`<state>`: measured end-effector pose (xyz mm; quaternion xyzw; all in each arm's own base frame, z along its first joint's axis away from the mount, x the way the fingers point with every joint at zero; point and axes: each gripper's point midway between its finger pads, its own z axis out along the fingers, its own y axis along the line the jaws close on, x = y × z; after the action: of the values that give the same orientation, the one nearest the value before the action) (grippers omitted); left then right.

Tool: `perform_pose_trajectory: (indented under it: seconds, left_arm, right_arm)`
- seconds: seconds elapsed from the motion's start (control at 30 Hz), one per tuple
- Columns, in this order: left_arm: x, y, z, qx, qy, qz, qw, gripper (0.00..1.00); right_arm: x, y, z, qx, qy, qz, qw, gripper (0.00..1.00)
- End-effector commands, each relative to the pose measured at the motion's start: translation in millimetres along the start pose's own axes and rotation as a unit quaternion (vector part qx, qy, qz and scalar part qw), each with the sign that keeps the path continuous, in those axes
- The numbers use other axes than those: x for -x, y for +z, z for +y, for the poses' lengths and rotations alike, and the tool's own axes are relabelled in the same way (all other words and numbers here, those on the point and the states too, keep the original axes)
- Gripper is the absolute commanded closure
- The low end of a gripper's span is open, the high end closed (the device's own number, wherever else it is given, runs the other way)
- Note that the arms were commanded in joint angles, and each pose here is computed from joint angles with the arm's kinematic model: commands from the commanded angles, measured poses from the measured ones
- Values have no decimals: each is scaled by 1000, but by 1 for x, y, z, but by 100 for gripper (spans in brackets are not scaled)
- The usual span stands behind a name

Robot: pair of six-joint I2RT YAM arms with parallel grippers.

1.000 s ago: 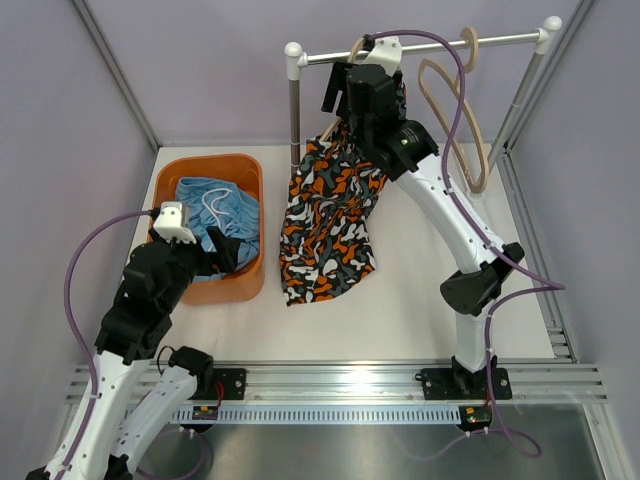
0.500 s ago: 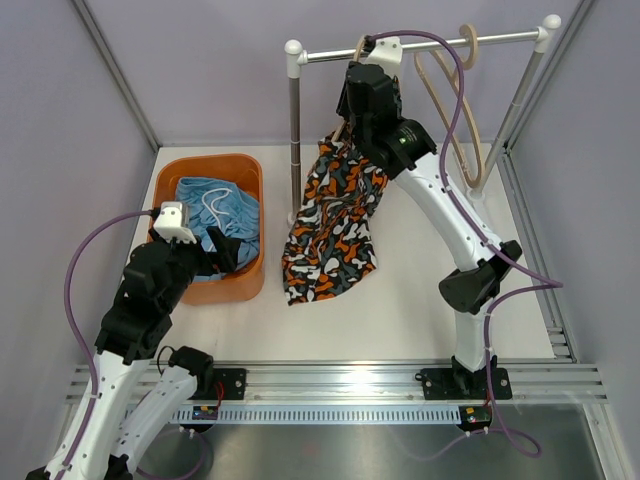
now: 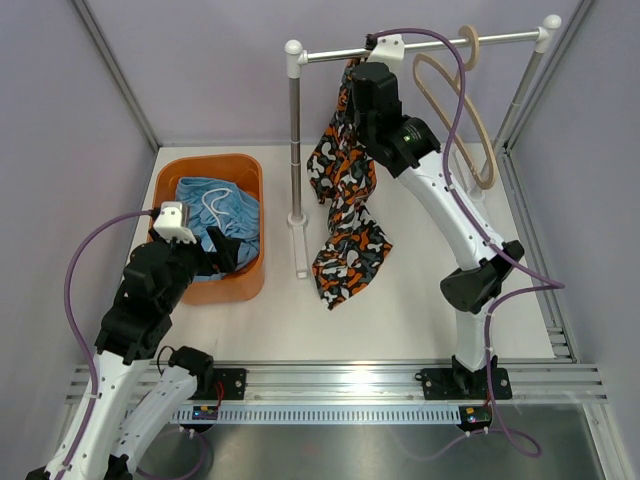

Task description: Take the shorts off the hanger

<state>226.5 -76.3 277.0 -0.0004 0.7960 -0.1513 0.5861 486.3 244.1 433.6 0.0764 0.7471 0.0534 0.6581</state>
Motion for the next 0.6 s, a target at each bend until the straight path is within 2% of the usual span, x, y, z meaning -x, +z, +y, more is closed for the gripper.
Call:
perform_pose_trajectory:
  seconds: [0.0,0.3,0.57]
  left_arm:
    - [4,2,0,-2,7,-14,1000,1]
    - [3,3,-1,-4,7,-11,1000,1]
    - [7,3,-3,-9,7,-17,1000,1]
  right_arm:
    - [40,-22,-18,-6,-4,-32,999,100]
    - [85,-59,-28,26,-7,-65,997,100]
    - [88,-77,-39,35,-25,-61,997,100]
